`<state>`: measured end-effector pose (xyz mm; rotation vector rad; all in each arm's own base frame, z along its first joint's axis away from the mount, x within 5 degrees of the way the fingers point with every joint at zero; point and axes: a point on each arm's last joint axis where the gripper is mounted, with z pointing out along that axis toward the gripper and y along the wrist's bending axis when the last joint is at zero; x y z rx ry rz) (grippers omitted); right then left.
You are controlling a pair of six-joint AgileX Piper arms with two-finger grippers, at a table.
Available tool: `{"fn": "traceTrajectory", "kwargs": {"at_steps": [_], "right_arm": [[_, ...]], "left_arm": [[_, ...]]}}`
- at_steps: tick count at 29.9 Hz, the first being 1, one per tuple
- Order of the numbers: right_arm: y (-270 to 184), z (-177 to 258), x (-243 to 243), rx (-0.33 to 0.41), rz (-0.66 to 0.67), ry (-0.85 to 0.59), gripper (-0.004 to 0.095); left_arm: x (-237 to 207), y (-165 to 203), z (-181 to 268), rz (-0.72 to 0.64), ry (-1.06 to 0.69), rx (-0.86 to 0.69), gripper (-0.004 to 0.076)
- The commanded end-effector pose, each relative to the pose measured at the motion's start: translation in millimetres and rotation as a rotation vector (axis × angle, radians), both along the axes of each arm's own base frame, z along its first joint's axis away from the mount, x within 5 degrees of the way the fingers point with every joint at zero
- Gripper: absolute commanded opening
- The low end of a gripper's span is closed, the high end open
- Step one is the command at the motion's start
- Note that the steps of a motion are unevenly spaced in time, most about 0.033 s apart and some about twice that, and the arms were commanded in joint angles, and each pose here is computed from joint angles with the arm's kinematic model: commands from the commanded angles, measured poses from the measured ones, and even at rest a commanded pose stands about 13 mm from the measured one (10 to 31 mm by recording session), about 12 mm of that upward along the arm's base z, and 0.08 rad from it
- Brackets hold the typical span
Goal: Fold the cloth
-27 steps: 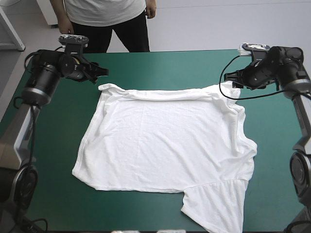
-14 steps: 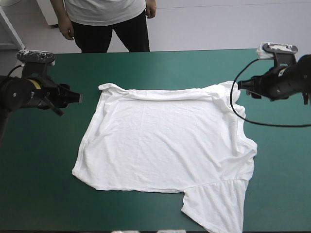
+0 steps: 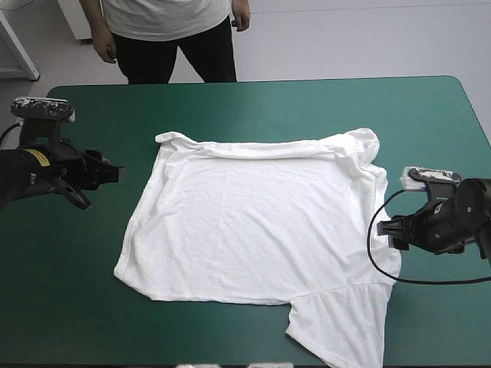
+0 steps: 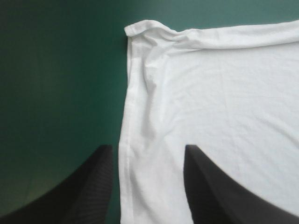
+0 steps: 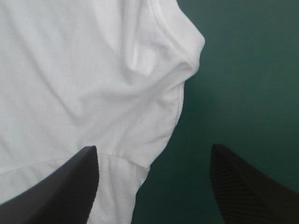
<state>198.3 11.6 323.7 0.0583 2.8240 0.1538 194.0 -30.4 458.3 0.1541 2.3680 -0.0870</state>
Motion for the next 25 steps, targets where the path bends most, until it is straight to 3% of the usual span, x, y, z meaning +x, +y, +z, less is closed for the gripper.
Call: {"fn": "traceTrajectory", "kwargs": {"at_steps": [1, 20, 23, 25], "right_arm": [[-2, -5, 5, 0.002, -0.040, -0.094, 0.0648], [-1, -109, 49, 0.020, -0.125, 0.124, 0.0529], [0, -124, 52, 0.020, -0.127, 0.194, 0.0437], [0, -133, 49, 0.023, -0.131, 0.232, 0.0298]], "left_arm": [[-6, -3, 4, -0.016, -0.014, -0.040, 0.0341], [-3, -5, 3, -0.036, -0.040, -0.050, 0.0307], [-2, -5, 4, -0.037, -0.055, -0.052, 0.0305], [-2, -5, 4, -0.037, -0.056, -0.052, 0.0297]]}}
